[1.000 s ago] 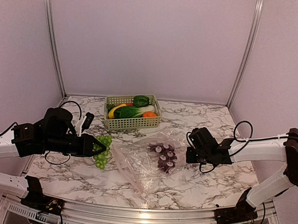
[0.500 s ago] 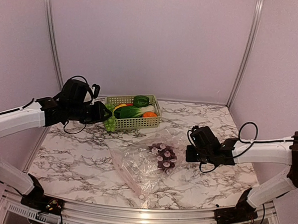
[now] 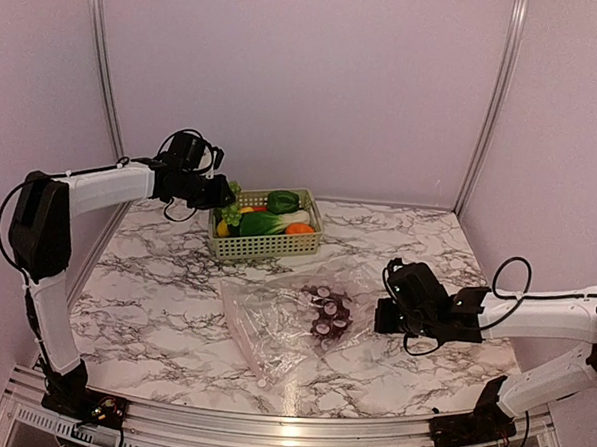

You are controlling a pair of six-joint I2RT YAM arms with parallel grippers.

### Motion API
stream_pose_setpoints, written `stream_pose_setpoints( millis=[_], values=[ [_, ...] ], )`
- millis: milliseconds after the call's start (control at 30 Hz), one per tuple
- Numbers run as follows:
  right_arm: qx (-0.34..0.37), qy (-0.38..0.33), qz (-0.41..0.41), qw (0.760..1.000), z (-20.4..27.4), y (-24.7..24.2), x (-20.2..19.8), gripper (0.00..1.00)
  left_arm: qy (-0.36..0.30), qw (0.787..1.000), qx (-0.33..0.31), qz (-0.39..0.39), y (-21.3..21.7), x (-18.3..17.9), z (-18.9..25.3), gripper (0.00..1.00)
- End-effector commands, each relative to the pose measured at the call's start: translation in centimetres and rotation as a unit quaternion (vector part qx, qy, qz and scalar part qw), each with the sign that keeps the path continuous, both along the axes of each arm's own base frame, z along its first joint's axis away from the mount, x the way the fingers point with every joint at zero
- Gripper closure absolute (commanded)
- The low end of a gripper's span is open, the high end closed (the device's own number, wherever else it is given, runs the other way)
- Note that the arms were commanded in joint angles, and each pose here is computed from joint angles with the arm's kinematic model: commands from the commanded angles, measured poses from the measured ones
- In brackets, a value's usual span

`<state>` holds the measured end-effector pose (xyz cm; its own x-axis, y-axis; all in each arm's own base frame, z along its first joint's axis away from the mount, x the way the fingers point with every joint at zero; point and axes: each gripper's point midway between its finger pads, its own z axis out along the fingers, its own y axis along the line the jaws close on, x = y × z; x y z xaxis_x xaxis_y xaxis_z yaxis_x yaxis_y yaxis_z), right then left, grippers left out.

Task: Open the zip-top bag and remove the fake food
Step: Place the fake fruit in the bin.

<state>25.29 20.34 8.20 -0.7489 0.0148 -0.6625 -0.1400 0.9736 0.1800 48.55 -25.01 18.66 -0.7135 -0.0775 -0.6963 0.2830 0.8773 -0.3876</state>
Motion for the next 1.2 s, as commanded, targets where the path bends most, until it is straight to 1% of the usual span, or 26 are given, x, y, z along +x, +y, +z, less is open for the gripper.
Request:
stream_pose_setpoints(
  millis=[0, 133, 300, 367, 467, 600, 700, 800, 933, 1033, 1100, 1167],
  values=[
    [0.011, 0.006, -0.003, 1.000, 0.4, -0.3, -1.1, 0.97, 0.024, 0.998, 0.047, -0.039, 0.3, 1.4, -3.3, 0.76],
    [0.018, 0.005, -0.009, 1.000, 0.5, -0.9, -1.6, 0.97, 0.035, 0.997, 0.063, -0.042, 0.8, 2.5, -4.8, 0.75],
    [0.020, 0.008, -0.013, 1.000, 0.5, -1.2, -1.9, 0.98, 0.046, 0.995, 0.081, -0.042, 1.5, 3.0, -5.9, 0.75],
    [0.021, 0.007, -0.013, 1.000, 0.7, -1.2, -1.9, 0.97, 0.050, 0.994, 0.091, -0.040, 1.9, 3.0, -6.2, 0.73],
    [0.023, 0.003, -0.012, 1.000, 1.2, -1.2, -1.8, 0.97, 0.052, 0.993, 0.102, -0.041, 2.1, 3.0, -6.4, 0.65],
    [0.016, 0.001, -0.015, 1.000, 1.3, -1.4, -1.7, 0.93, 0.040, 0.993, 0.104, -0.034, 2.4, 3.2, -5.2, 0.47],
    [0.013, -0.001, -0.016, 1.000, 1.5, -1.4, -1.6, 0.85, 0.029, 0.995, 0.095, -0.030, 2.4, 3.0, -3.6, 0.38],
    [0.012, -0.004, -0.016, 1.000, 1.7, -1.3, -1.5, 0.75, 0.017, 0.996, 0.082, -0.024, 2.4, 2.7, -1.5, 0.36],
    [0.009, -0.005, -0.014, 1.000, 2.1, -1.2, -1.3, 0.53, 0.000, 0.998, 0.057, -0.016, 2.6, 1.3, 1.5, 0.34],
    [0.008, -0.010, -0.014, 1.000, 2.6, -1.2, -1.2, 0.36, -0.007, 0.999, 0.048, -0.010, 3.2, -0.2, 2.6, 0.32],
    [0.006, -0.014, -0.012, 1.000, 3.1, -1.2, -1.1, 0.31, -0.009, 0.999, 0.047, -0.005, 3.7, -1.3, 3.3, 0.32],
    [0.007, -0.019, -0.009, 1.000, 3.9, -1.0, -1.0, 0.29, -0.009, 0.999, 0.044, -0.001, 4.1, -2.6, 3.5, 0.32]
  ],
)
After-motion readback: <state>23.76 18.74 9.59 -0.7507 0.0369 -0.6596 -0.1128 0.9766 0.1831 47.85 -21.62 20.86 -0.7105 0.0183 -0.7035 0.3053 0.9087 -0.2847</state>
